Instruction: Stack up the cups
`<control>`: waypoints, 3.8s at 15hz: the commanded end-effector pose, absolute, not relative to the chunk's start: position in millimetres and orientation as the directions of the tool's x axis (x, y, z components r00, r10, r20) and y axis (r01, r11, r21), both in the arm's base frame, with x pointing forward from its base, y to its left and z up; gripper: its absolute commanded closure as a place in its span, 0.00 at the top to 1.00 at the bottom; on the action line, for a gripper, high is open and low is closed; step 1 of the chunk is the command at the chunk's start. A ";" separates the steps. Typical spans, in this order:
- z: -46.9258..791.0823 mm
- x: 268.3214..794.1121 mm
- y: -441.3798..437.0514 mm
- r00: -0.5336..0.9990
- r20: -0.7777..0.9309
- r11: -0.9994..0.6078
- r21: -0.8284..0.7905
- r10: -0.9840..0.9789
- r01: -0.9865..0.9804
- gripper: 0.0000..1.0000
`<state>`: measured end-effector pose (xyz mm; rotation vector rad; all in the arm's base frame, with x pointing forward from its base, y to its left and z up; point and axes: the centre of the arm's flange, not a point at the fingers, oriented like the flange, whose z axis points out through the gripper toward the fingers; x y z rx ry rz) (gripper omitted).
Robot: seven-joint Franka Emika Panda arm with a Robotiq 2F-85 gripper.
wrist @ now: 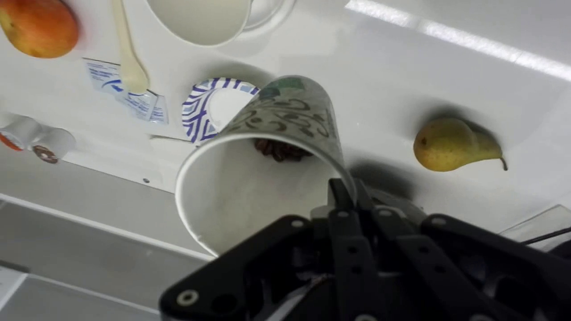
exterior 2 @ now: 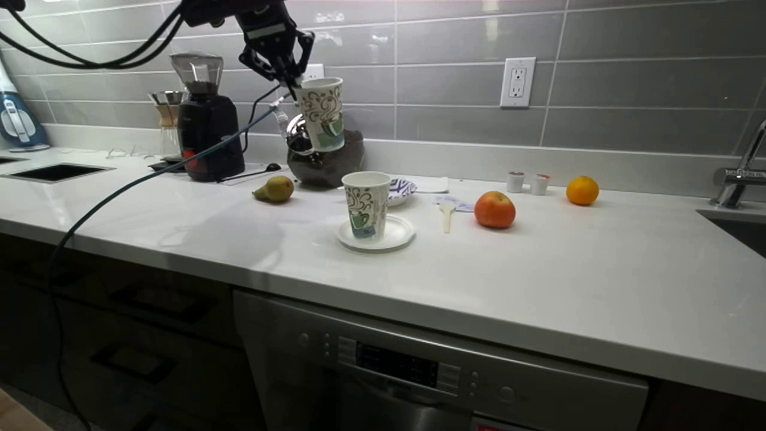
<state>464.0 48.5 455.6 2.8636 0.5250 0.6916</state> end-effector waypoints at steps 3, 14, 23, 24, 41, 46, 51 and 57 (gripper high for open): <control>491.5 444.4 9.3 0.885 0.395 -0.954 0.261 0.246 0.148 0.01; 465.9 442.9 -54.3 0.947 0.299 -0.982 0.181 0.115 0.062 0.01; 439.1 456.3 -56.2 0.937 0.322 -0.987 0.129 0.135 0.098 0.01; 436.5 457.5 -55.3 0.937 0.321 -0.987 0.125 0.138 0.103 0.01; 413.6 468.9 -49.6 0.934 0.299 -0.977 0.148 0.193 0.154 0.29; 418.2 466.0 -41.9 0.930 0.299 -0.972 0.157 0.216 0.175 0.62; 437.5 450.5 -10.5 0.928 0.278 -0.963 0.175 0.249 0.206 0.97; 483.7 430.4 17.1 0.969 0.246 -0.987 0.158 0.021 -0.019 1.00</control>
